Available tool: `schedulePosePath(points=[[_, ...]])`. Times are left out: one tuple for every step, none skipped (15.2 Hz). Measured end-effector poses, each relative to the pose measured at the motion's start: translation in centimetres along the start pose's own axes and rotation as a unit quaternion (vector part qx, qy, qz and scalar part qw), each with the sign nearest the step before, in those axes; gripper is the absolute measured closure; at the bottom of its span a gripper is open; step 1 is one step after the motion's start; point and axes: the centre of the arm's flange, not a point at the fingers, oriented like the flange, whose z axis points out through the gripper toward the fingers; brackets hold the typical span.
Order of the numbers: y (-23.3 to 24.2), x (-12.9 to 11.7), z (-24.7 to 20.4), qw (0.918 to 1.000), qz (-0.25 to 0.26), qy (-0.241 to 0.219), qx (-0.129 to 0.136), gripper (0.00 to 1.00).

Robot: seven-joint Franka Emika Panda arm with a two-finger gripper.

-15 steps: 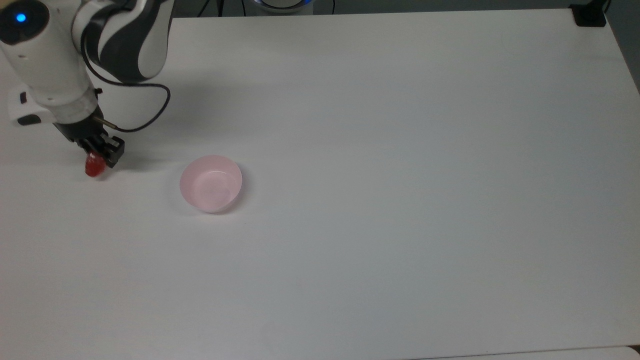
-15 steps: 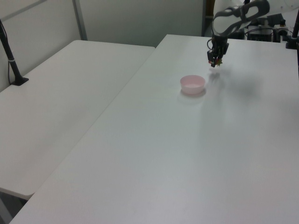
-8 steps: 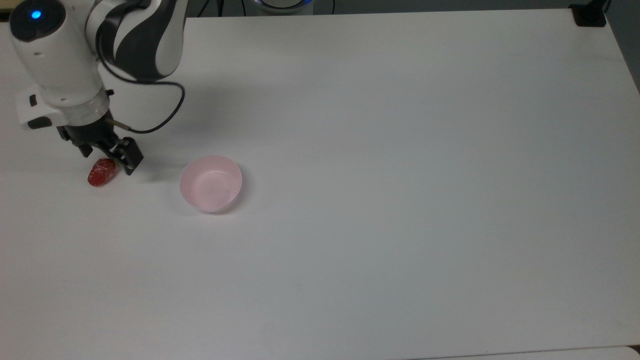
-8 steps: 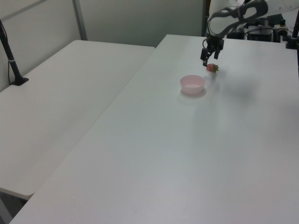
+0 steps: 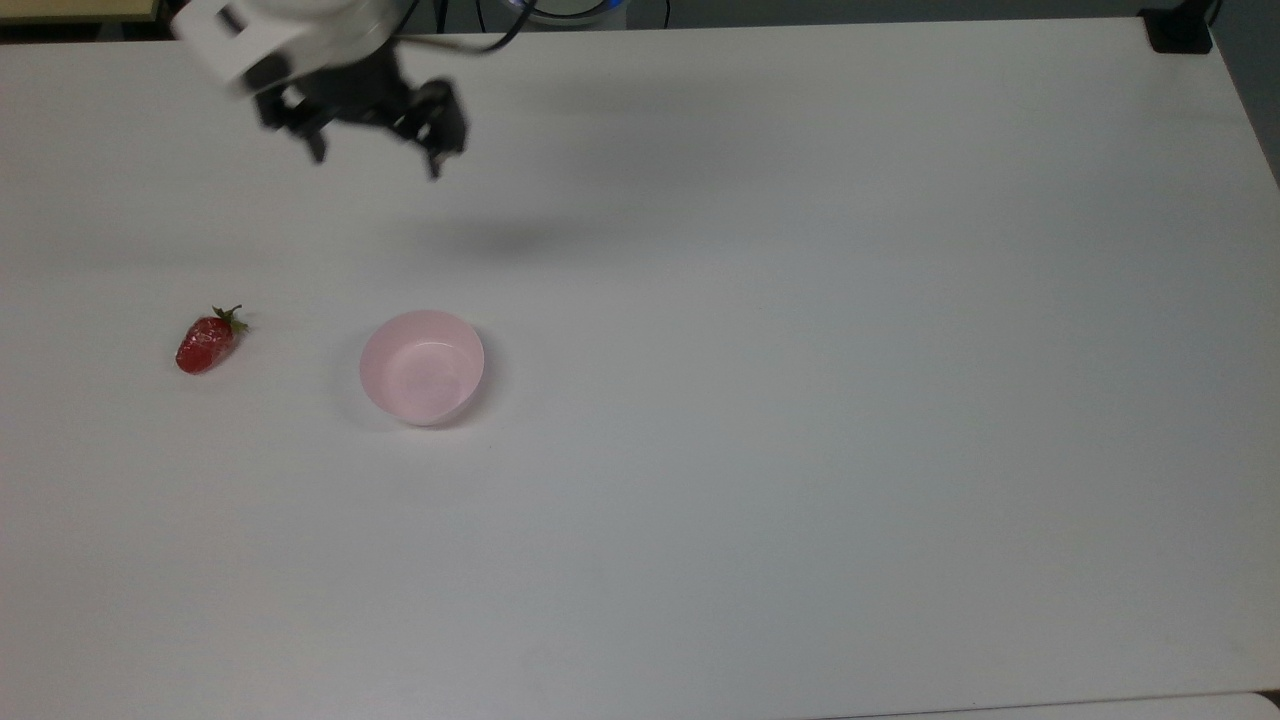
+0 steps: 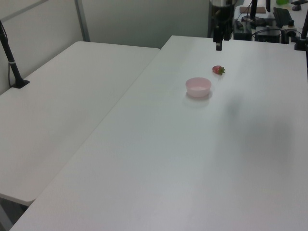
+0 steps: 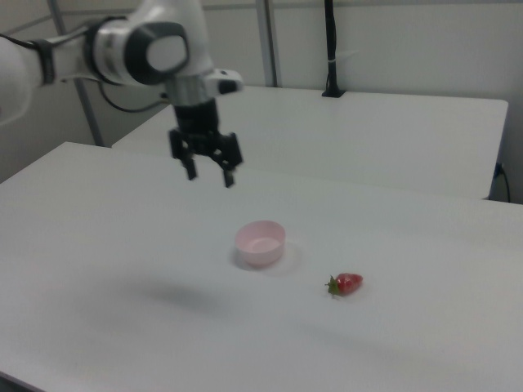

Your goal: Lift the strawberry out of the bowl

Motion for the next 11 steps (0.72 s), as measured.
schedulePosePath(points=[[-1.6, -1.0, -1.3, 0.9999, -0.014, -0.002, 0.004, 0.00], [-2.7, -1.8, -2.3, 0.9997, -0.025, -0.003, 0.007, 0.00], [-3.3, -2.4, -2.9, 0.9994, -0.032, -0.003, 0.009, 0.00], [-3.5, -2.8, -3.2, 0.9993, -0.035, -0.002, 0.011, 0.00], [-3.4, -2.9, -3.2, 0.9993, -0.035, -0.002, 0.012, 0.00], [-3.2, -3.0, -3.1, 0.9994, -0.034, -0.003, 0.012, 0.00], [-3.0, -3.1, -3.1, 0.9994, -0.032, -0.004, 0.012, 0.00], [-2.8, -3.1, -3.0, 0.9994, -0.031, -0.004, 0.013, 0.00], [-2.6, -3.3, -2.9, 0.9995, -0.029, -0.006, 0.014, 0.00], [-2.3, -3.5, -2.8, 0.9995, -0.027, -0.007, 0.015, 0.00], [-2.0, -3.6, -2.9, 0.9995, -0.025, -0.007, 0.016, 0.00]])
